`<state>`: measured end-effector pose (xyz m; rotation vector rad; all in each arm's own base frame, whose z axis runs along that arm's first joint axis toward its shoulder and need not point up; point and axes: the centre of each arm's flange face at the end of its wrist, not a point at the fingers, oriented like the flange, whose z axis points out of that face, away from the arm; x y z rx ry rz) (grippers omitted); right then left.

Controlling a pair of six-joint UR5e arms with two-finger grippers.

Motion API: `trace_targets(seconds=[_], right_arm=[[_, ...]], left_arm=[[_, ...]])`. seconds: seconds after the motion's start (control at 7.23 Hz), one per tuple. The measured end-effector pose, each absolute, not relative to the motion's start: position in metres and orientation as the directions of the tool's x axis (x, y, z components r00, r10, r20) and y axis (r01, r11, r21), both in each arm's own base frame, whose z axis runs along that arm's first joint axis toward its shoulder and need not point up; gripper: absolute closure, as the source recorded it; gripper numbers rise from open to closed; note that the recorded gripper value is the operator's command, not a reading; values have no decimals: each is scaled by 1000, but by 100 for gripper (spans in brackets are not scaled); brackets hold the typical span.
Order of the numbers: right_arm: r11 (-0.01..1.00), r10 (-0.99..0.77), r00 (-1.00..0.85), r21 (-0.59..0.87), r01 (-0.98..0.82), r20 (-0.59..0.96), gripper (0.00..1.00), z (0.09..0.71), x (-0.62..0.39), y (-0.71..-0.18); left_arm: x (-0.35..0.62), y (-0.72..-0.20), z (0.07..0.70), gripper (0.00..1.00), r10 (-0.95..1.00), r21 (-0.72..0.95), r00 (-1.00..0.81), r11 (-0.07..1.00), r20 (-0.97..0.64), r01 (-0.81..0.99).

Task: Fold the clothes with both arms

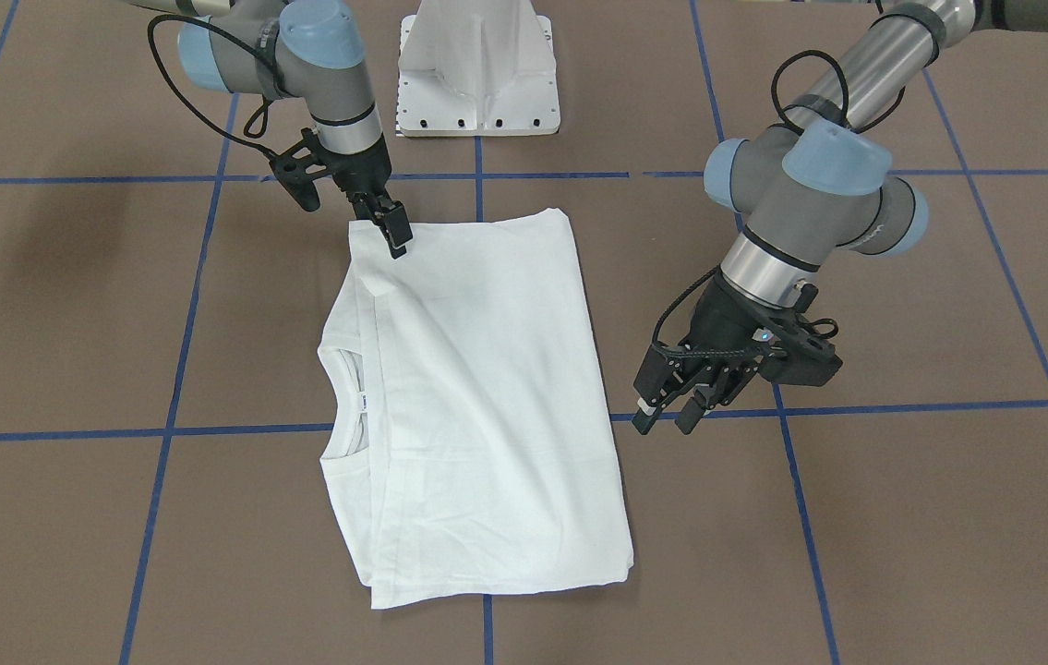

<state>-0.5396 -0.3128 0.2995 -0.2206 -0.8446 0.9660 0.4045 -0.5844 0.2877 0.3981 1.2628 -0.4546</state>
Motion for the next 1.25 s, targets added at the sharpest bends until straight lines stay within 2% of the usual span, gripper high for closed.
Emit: trace_targets(seconds=[0.14,0.42,0.69,0.83,1.25], right_arm=[[574,797,289,-515,-636,531,7,301,-540,-313],[573,798,294,-512,-640,526,31,304,-542,-313],[570,800,293,-512,-642,523,89,305,-543,-314],[568,802,292,-513,-643,521,100,303,-544,-314],[564,805,288,-518,-643,518,100,295,-546,-315]], left_arm=[[404,-584,287,31,-106,37,236,845,-966,533],[404,-584,288,31,-106,38,236,845,-966,533],[404,-583,288,31,-106,37,236,845,-966,533],[404,-583,287,31,-106,37,236,845,-966,533],[403,-583,287,31,-106,37,235,845,-966,533]])
